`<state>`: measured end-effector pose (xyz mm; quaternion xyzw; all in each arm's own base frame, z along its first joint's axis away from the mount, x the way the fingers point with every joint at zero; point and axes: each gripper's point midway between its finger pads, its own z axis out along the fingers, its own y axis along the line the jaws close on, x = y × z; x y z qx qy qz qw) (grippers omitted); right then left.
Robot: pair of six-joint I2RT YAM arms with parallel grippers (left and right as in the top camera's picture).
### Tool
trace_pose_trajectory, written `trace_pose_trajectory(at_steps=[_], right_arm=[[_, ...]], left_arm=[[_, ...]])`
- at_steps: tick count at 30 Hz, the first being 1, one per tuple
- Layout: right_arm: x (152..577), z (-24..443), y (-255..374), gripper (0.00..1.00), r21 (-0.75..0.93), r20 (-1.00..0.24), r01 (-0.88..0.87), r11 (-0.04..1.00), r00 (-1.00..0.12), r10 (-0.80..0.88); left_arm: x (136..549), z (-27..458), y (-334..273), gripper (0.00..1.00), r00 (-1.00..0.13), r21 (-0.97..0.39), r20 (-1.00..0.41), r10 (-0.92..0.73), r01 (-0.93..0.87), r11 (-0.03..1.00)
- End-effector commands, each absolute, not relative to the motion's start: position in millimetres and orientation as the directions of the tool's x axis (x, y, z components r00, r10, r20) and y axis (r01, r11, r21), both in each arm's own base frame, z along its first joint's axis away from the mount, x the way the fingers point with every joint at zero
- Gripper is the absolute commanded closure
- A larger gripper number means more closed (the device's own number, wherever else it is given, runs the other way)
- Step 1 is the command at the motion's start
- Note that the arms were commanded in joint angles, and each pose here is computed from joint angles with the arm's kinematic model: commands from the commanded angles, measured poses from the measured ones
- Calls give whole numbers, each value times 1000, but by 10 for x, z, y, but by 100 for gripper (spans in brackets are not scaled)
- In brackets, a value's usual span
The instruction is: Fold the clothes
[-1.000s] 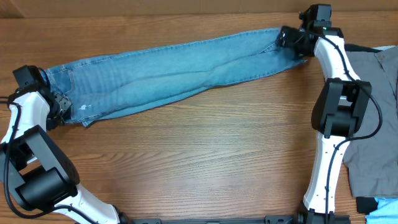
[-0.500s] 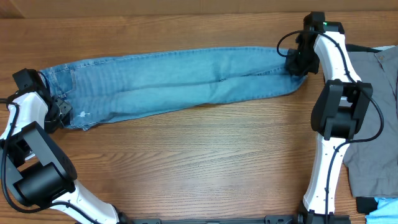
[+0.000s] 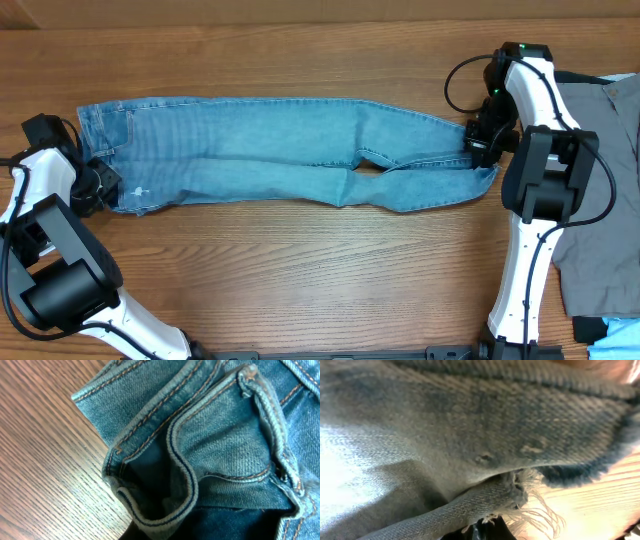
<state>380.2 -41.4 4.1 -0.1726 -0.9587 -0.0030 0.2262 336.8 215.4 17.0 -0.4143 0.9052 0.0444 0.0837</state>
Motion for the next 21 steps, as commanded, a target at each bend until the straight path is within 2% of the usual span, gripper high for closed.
trace_pose_trajectory(at_steps=[1,4,6,8,13,15,21], right_arm=[[3706,-258,-403,96,-77,491,357,931,-799,347],[3760,-186,-407,96,-83,467,398,914,-794,389],[3874,-53,-334,96,-28,429,437,899,-807,405],[4040,142,-369,96,-2,346,455,891,-835,427],[4405,599,-516,92,61,161,465,883,-878,452],[4471,671,-534,82,80,135,468,880,-880,456],[4380,745,-560,80,73,160,476,876,-873,461]], left_arm=[[3464,235,1977,96,-705,-68,-181,-685,-686,724],[3517,287,1993,96,-700,-82,-207,-683,-683,726],[3546,309,1982,96,-698,-99,-214,-683,-680,726],[3646,399,1937,96,-696,-154,-237,-678,-662,733],[3889,878,2068,96,-665,-182,-352,-658,-641,745],[3924,1014,2083,96,-658,-189,-364,-659,-640,744],[3838,1014,1960,96,-667,-217,-297,-683,-650,729]])
